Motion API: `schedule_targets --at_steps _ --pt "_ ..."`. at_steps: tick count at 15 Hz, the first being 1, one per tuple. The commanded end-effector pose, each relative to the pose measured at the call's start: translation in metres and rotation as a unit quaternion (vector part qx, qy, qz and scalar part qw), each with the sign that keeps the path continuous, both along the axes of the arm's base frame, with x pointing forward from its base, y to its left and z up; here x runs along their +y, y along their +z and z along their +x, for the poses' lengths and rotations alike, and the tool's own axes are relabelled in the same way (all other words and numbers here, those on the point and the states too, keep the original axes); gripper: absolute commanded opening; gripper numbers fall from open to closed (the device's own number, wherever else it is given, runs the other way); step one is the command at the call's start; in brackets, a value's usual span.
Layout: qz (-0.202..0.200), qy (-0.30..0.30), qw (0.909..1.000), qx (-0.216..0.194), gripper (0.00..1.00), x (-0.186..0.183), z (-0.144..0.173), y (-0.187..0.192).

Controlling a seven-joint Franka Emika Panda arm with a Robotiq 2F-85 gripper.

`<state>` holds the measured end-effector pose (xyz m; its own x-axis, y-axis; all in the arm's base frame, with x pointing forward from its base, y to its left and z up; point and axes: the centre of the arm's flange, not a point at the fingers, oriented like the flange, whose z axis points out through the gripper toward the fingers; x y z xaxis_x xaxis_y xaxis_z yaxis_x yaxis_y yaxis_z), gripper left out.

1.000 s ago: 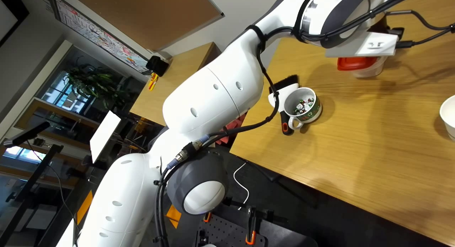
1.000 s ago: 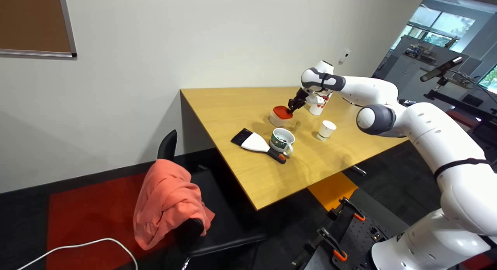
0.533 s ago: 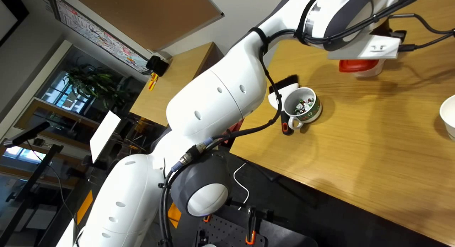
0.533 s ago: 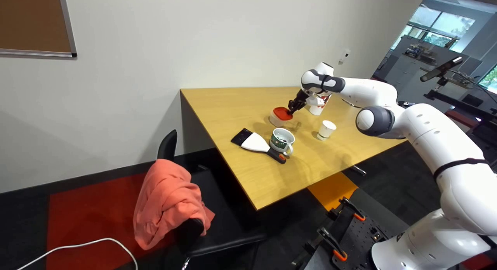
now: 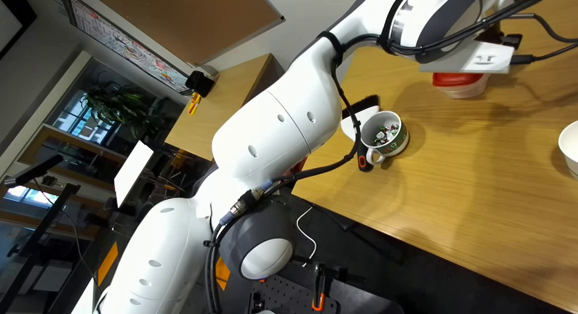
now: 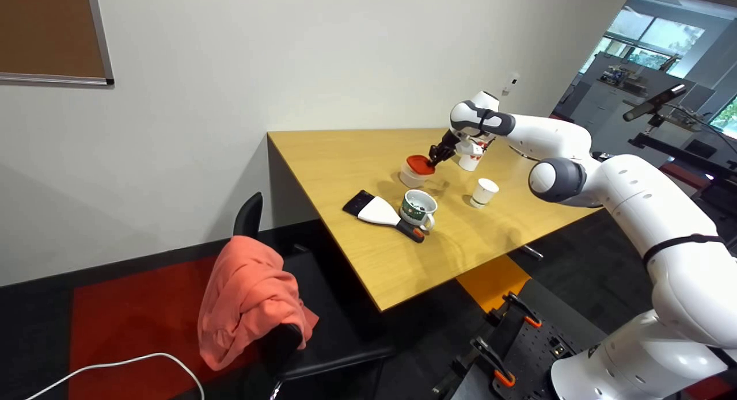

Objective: Put the lid on the clear bowl

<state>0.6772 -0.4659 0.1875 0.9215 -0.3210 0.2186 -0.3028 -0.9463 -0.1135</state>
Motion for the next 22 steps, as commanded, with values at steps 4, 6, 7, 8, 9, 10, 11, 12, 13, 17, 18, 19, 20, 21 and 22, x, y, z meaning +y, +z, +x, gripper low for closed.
schedule_targets --at_steps 4,6,7,8,9,10,11,12,13,17,18,19,20,21,22 --pt "-0.007 -0.027 0.9994 -0.02 0.06 -0.021 0.041 -0.004" --pt "-0.015 -0.038 0.9989 -0.023 0.06 -0.019 0.043 -0.008" --pt "-0.017 -0.044 0.9986 -0.025 0.06 -0.019 0.044 -0.01" --pt "-0.018 -0.047 0.9984 -0.027 0.06 -0.018 0.045 -0.011" --pt "-0.017 -0.05 0.9983 -0.027 0.06 -0.017 0.046 -0.013" --pt "-0.016 -0.048 0.9984 -0.025 0.06 -0.016 0.047 -0.015" --pt "-0.015 -0.047 0.9985 -0.024 0.06 -0.014 0.047 -0.016" --pt "-0.013 -0.046 0.9986 -0.024 0.06 -0.014 0.047 -0.017" --pt "-0.012 -0.046 0.9986 -0.023 0.06 -0.013 0.047 -0.017" --pt "-0.011 -0.049 0.9986 -0.019 0.06 -0.014 0.048 -0.017" --pt "-0.01 -0.049 0.9986 -0.019 0.06 -0.014 0.047 -0.017" --pt "-0.01 -0.049 0.9986 -0.019 0.06 -0.014 0.047 -0.016" --pt "-0.009 -0.048 0.9986 -0.02 0.06 -0.014 0.047 -0.015" --pt "-0.008 -0.048 0.9986 -0.021 0.06 -0.015 0.046 -0.014" --pt "-0.007 -0.047 0.9986 -0.022 0.06 -0.015 0.046 -0.012"
